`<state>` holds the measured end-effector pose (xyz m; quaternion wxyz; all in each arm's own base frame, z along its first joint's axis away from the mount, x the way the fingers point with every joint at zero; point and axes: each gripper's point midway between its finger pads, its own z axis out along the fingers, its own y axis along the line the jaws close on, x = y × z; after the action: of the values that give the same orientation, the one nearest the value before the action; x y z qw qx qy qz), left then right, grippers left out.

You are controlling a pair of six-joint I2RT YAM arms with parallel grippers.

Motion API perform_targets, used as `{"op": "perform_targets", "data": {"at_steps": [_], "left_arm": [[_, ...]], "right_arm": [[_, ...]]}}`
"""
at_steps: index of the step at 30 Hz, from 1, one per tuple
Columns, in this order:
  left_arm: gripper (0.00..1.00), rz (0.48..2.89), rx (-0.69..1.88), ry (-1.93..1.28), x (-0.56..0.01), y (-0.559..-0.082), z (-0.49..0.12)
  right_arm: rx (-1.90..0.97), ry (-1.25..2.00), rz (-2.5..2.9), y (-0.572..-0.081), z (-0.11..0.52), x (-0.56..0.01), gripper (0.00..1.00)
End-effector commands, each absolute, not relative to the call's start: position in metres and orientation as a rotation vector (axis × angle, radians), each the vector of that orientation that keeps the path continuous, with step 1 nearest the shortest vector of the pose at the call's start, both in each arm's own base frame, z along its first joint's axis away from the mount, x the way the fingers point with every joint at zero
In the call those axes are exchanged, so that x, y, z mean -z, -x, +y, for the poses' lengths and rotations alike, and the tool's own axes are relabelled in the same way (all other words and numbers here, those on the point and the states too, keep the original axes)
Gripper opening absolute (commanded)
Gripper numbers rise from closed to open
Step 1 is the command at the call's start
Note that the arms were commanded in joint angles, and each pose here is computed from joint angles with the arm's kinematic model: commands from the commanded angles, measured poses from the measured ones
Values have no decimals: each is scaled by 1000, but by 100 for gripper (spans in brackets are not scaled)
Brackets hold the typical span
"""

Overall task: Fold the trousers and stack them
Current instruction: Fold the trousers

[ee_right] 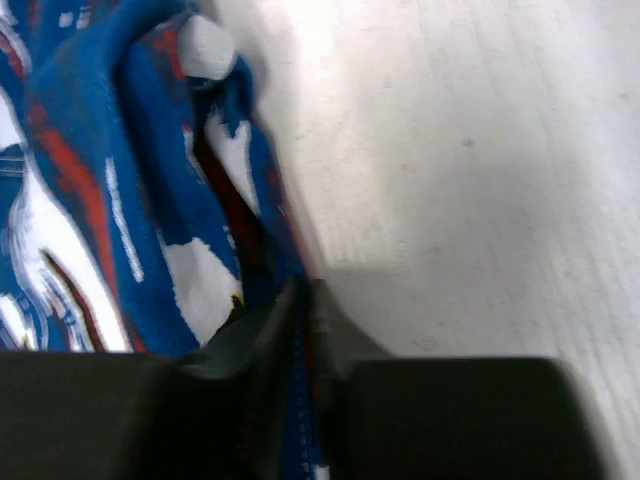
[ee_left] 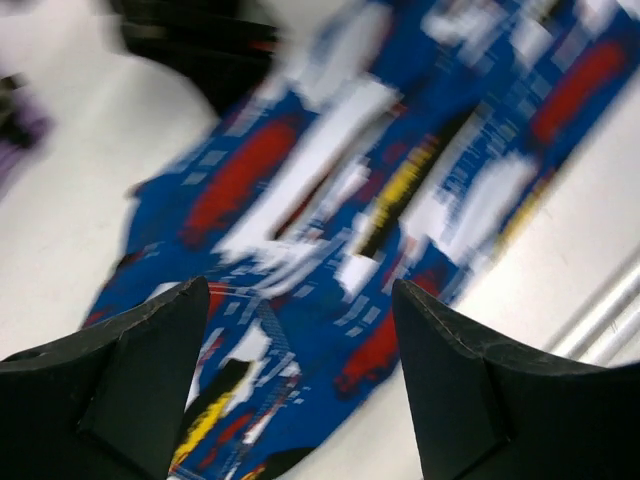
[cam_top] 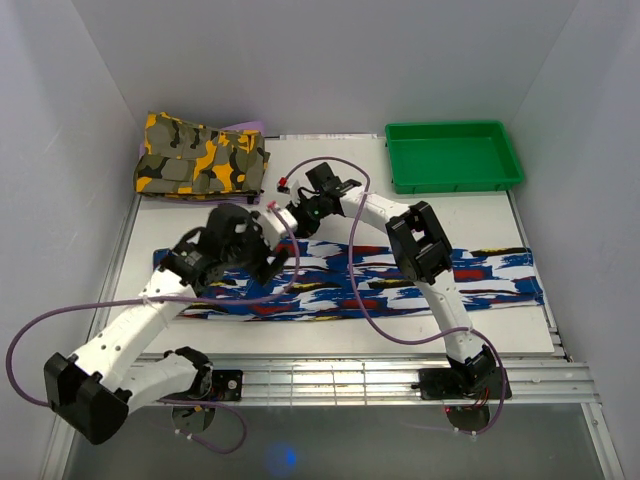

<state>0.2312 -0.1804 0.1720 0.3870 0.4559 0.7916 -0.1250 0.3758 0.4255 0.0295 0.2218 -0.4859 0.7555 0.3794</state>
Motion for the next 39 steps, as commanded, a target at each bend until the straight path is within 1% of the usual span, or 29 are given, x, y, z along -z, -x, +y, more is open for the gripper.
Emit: {"op": "perform_targets", "data": {"at_steps": [1,2,3,4,5,7,10,12,13,14,16,18,22,25,27,28,29,30,31,33,34,35,39], "left_arm": [[84,2170,401,-824,-190,-267,-154],[83,2213,415,-751,-189,-277,-146],[82,2269,459,-631,-188,-297,-133],[81,2302,484,-582,-186,-304,-128],[79,2328,506,-532,-184,-312,-123],[78,2369,568,-467,-180,-329,-120],[77,2378,591,-457,-174,-342,-121],[77,2376,586,-457,-169,-346,-120],[77,2382,583,-462,-164,-348,-120],[77,2390,574,-458,-160,-351,-118],[77,2401,579,-440,-157,-355,-116],[77,2405,597,-434,-156,-361,-117],[77,2386,611,-440,-157,-369,-120],[77,2391,593,-420,-156,-376,-117],[77,2409,604,-356,-156,-384,-112],[77,2416,620,-332,-157,-387,-112],[77,2422,629,-317,-158,-390,-112],[77,2445,635,-307,-157,-390,-112],[77,2439,641,-308,-162,-398,-113],[80,2443,645,-312,-165,-400,-113],[80,2431,637,-317,-169,-405,-113],[80,2422,631,-330,-172,-406,-113],[81,2433,613,-356,-173,-402,-112]], "right_arm": [[-1070,1342,2047,-376,425,-59,24],[-1069,1340,2060,-376,424,-58,31],[-1068,1337,2068,-375,423,-62,40],[-1062,1331,2072,-375,421,-64,53],[-1052,1325,2051,-377,420,-76,58],[-1026,1325,2029,-380,417,-85,65],[-1003,1334,1993,-384,410,-102,68],[-1046,1361,1956,-380,409,-113,65],[-1070,1396,1959,-373,406,-111,57],[-1093,1417,1942,-370,407,-116,54],[-1184,1453,1930,-356,407,-119,52],[-1246,1467,1963,-344,404,-118,52],[-1303,1465,1987,-336,404,-112,58],[-1342,1457,2009,-335,406,-106,59],[-1356,1465,2027,-333,407,-101,57],[-1361,1468,2030,-333,408,-98,50],[-1363,1480,2024,-331,409,-98,47],[-1362,1494,2015,-328,410,-98,41],[-1354,1519,1993,-324,409,-101,31],[-1339,1559,1970,-315,411,-103,19],[-1321,1588,1928,-312,411,-109,12],[-1323,1619,1930,-301,411,-103,9],[-1286,1688,1888,-285,411,-101,8]]}}
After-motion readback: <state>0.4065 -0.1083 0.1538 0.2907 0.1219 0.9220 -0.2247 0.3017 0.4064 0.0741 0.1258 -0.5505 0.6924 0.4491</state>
